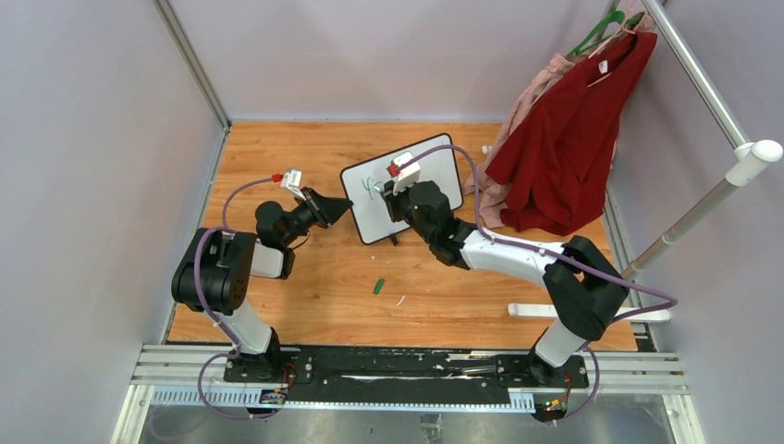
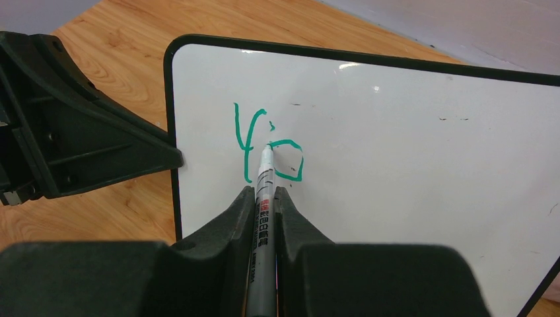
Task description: Write a sentence on the whiteboard
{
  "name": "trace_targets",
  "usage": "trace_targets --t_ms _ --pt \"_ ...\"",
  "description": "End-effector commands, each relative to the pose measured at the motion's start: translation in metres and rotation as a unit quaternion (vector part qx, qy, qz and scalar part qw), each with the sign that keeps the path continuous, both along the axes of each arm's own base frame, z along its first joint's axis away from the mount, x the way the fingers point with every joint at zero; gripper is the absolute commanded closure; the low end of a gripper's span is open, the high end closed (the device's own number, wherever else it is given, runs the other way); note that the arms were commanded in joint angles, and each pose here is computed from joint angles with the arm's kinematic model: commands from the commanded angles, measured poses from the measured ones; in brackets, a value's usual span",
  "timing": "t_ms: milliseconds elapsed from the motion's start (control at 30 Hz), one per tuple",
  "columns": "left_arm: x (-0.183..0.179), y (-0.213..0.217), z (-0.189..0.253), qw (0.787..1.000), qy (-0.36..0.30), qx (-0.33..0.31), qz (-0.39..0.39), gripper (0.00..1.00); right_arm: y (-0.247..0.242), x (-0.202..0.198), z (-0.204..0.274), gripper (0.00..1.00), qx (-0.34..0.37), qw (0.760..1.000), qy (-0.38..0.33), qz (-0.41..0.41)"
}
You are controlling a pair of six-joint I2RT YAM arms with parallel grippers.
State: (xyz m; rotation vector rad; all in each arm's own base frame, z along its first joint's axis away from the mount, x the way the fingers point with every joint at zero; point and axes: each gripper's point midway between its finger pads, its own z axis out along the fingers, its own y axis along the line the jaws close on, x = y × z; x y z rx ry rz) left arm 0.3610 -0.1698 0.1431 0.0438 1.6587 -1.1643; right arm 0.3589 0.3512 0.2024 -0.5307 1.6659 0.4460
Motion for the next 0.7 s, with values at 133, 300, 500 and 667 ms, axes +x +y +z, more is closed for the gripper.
trace_targets --t_ms 133,300,500,667 --pt "-0.001 -0.001 0.011 1.000 -0.027 0.005 0.003 0.66 -0.026 -0.007 0.041 1.00 0.032 0.999 -0.023 -0.034" --pt "-0.001 0.000 0.014 1.000 -0.029 0.004 0.005 0.50 -0.045 -0.021 0.060 1.00 0.041 0.998 -0.034 -0.038" --pt "-0.002 0.002 0.014 1.000 -0.026 0.008 0.015 0.42 -0.064 -0.041 0.074 1.00 0.055 0.997 -0.043 -0.031" --pt "-0.002 0.019 0.020 0.997 -0.026 0.036 0.069 0.31 -0.075 -0.057 0.077 1.00 0.053 0.998 -0.040 -0.018"
